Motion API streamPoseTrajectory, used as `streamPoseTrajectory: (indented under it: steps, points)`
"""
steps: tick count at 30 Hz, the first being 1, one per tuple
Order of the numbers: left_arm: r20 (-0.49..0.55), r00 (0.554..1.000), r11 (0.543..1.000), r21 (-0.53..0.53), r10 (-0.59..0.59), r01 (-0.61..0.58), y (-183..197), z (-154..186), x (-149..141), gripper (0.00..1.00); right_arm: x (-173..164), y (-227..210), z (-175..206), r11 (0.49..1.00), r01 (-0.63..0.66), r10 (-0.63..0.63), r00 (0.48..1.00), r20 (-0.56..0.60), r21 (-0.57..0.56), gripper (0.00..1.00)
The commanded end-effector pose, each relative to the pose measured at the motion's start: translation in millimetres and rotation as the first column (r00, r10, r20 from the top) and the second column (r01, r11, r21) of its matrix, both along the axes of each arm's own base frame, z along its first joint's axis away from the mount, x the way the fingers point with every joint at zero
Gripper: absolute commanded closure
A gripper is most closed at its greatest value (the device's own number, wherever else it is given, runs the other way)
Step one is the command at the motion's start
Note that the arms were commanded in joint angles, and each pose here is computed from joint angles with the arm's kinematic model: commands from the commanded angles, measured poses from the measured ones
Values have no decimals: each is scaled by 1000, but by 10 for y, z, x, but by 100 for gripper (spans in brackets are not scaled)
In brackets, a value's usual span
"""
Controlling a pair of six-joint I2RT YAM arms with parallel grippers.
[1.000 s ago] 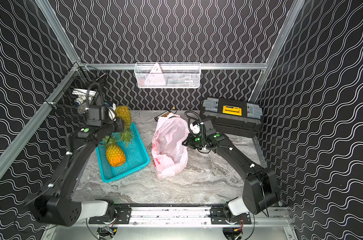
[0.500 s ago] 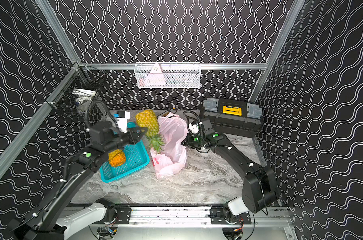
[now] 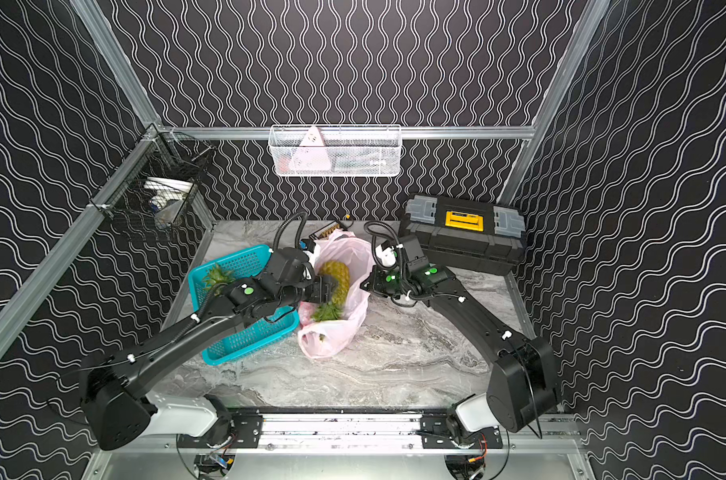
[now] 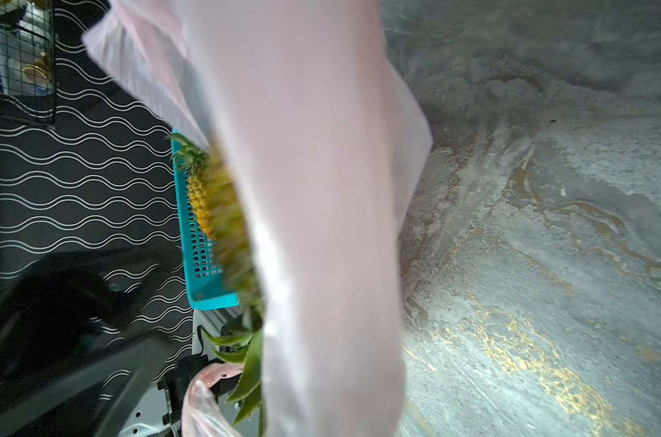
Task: Place the pineapple into a plastic bag & tie a knot
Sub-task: Place the pineapple in the plastic bag, then pick up the pineapple from the basket.
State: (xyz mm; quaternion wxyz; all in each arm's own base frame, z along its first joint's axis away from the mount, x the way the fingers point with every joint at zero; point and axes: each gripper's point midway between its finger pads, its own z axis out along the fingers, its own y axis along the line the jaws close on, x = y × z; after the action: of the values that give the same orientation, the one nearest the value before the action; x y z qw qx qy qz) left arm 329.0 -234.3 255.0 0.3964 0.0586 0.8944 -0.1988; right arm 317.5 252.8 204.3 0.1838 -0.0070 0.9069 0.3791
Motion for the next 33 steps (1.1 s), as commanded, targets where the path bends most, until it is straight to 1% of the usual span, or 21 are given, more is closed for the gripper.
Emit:
streamPoseTrajectory:
  steps: [1,3,4,6,8,9,10,14,16,18,20,25,26,27,29,31,33]
  points:
    - [69,997,991,121,40,-49,258,176,4,17,15,9,-38,1000,1,-1,1000,-5,-8,100]
    - [83,996,986,159,44,-57,342,258,-26,16,20,26,-56,1000,-3,3,1000,-10,-1,100]
    - [93,994,979,185,65,-81,427,291,-41,16,22,39,-71,1000,-6,6,1000,-12,1,100]
    - [132,981,951,256,145,-175,696,353,-48,14,25,39,-80,1000,-8,8,1000,-13,0,100]
    - [181,941,885,326,287,-332,1156,379,-36,4,16,45,-87,1000,-16,16,1000,-13,1,100]
    - [189,920,857,339,343,-389,1370,361,-24,1,9,46,-85,1000,-19,19,1000,-11,1,100]
    - [188,897,829,342,401,-442,1622,318,-3,1,5,45,-90,1000,-21,21,1000,-11,2,100]
    - [79,788,735,312,611,-602,2549,-51,74,1,-19,73,-93,999,-33,34,999,-11,23,100]
    - [24,741,694,332,671,-639,2824,-276,114,1,-25,97,-111,999,-40,40,999,-18,33,100]
    - [-30,709,671,355,704,-651,2977,-483,168,1,-30,122,-124,998,-49,50,999,-21,39,100]
    - [-74,663,636,378,745,-673,3191,-706,194,1,-41,152,-123,997,-59,60,998,-22,45,100]
    - [-145,587,590,398,797,-702,3552,-1108,259,1,-72,212,-136,996,-74,75,997,-19,56,100]
    - [-173,569,586,395,804,-708,3610,-1192,286,1,-78,218,-138,995,-76,77,997,-18,59,100]
    - [-199,560,589,387,805,-709,3637,-1267,319,1,-87,229,-141,995,-78,80,997,-20,61,100]
    - [-235,562,608,366,793,-705,3634,-1400,439,1,-100,250,-147,995,-83,85,996,-19,63,100]
    - [-258,579,633,351,773,-690,3593,-1509,541,1,-103,263,-152,994,-86,87,996,-20,63,100]
    - [-276,571,634,365,773,-682,3608,-1614,577,1,-103,264,-150,995,-85,86,996,-17,61,100]
